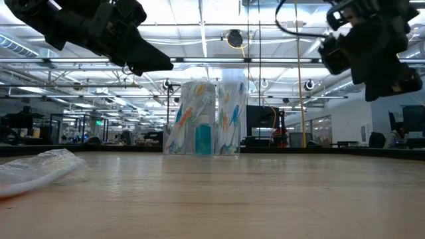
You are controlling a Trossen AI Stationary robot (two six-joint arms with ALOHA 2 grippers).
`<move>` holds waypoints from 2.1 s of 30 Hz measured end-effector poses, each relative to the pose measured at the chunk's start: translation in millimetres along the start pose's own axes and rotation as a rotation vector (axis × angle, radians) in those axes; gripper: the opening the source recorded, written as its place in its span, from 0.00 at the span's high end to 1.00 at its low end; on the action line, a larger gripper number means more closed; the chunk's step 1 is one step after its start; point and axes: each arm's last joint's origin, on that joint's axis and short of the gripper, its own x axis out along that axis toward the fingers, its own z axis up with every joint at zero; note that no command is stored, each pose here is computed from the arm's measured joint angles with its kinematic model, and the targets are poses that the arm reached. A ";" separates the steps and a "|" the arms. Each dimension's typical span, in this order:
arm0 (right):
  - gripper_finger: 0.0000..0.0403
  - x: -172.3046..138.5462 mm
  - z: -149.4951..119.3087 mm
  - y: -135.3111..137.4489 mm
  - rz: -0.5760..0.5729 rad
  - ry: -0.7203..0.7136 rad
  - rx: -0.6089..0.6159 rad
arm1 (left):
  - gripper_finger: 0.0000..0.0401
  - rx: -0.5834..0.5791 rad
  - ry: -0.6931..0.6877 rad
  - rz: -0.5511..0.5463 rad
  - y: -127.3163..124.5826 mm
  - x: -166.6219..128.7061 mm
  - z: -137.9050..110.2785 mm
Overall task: Pick & Place toothbrushing station
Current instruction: Put the blue mouthwash bottle into the transparent organizer
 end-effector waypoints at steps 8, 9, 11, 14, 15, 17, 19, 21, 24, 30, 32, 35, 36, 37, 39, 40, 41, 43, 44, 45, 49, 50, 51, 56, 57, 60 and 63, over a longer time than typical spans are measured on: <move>0.62 45.7 8.5 36.1 0.259 0.148 0.076 | 0.61 -0.002 0.000 0.000 0.0 0.0 0.0; 0.62 49.2 7.1 39.5 0.285 0.177 0.067 | 0.61 -0.002 0.000 0.000 0.0 0.0 0.0; 0.62 55.6 2.6 43.6 0.307 0.244 0.082 | 0.61 -0.002 0.000 0.000 0.0 0.0 0.0; 0.62 61.6 -4.1 44.2 0.293 0.317 0.090 | 0.61 -0.003 0.000 0.000 0.0 0.0 0.0; 0.62 62.2 -5.6 44.3 0.292 0.341 0.086 | 0.61 -0.003 0.000 0.000 0.0 0.0 0.0; 0.62 61.4 -7.5 44.6 0.303 0.410 0.060 | 0.61 -0.003 0.000 0.000 0.0 0.0 0.0; 0.62 59.8 -8.1 44.4 0.340 0.478 -0.052 | 0.61 -0.003 0.000 0.000 0.0 0.0 0.0; 0.62 58.7 -9.0 44.3 0.402 0.505 -0.248 | 0.61 -0.003 0.000 0.000 0.0 0.0 0.0; 0.62 59.5 -8.4 44.6 0.458 0.395 -0.537 | 0.61 -0.004 0.000 0.000 0.0 0.0 0.0; 0.62 60.9 -3.8 46.2 0.419 0.242 -0.544 | 0.61 -0.025 0.002 -0.001 0.0 0.0 -0.1; 0.62 61.2 -2.8 46.2 0.404 0.212 -0.525 | 0.61 -0.024 0.003 -0.001 0.0 0.0 -0.3; 0.62 61.3 -1.0 47.4 0.388 0.164 -0.461 | 0.61 -0.016 0.005 -0.001 -0.1 0.0 -0.4; 0.62 61.3 -0.3 47.8 0.383 0.142 -0.449 | 0.61 -0.003 0.008 -0.002 -0.1 0.0 -0.8; 0.62 61.3 0.4 48.2 0.380 0.124 -0.439 | 0.61 0.009 0.012 -0.002 -0.1 0.0 -1.1; 0.62 61.1 1.3 49.5 0.381 0.100 -0.396 | 0.61 0.030 0.031 -0.003 -0.2 0.0 -3.0; 0.62 60.9 2.0 50.4 0.379 0.080 -0.346 | 0.61 0.039 0.046 -0.004 -0.2 -0.1 -4.5; 0.62 61.4 1.2 50.8 0.368 0.071 -0.269 | 0.61 0.051 0.063 -0.005 -0.3 -0.2 -6.1; 0.62 63.1 -1.4 50.7 0.333 0.021 -0.106 | 0.61 0.080 0.094 -0.009 -0.5 -0.4 -9.1; 0.62 64.0 -3.3 50.6 0.319 -0.009 -0.069 | 0.61 0.089 0.111 -0.011 -0.5 -0.6 -10.8; 0.62 64.8 -5.5 50.6 0.308 -0.035 -0.069 | 0.61 0.097 0.126 -0.013 -0.6 -0.8 -12.2; 0.62 70.4 -14.6 49.6 0.257 -0.110 -0.219 | 0.61 0.144 0.139 -0.017 -0.7 -0.9 -13.5; 0.62 71.2 -17.1 49.2 0.251 -0.107 -0.249 | 0.61 0.156 0.136 -0.018 -0.6 -0.8 -13.2; 0.62 72.1 -18.3 49.4 0.251 -0.102 -0.276 | 0.61 0.168 0.133 -0.018 -0.6 -0.8 -12.9; 0.62 80.6 -20.0 41.4 0.184 -0.005 -0.144 | 0.61 0.185 0.128 -0.018 -0.6 -0.7 -12.3; 0.62 80.8 -21.7 40.0 0.173 0.055 -0.090 | 0.61 0.185 0.128 -0.017 -0.4 -0.7 -12.4; 0.62 81.3 -30.4 33.9 0.106 0.233 0.073 | 0.61 0.184 0.131 -0.016 -0.2 -0.8 -12.7; 0.62 81.0 -37.8 30.9 0.054 0.354 0.180 | 0.61 0.183 0.133 -0.017 -0.3 -0.8 -12.9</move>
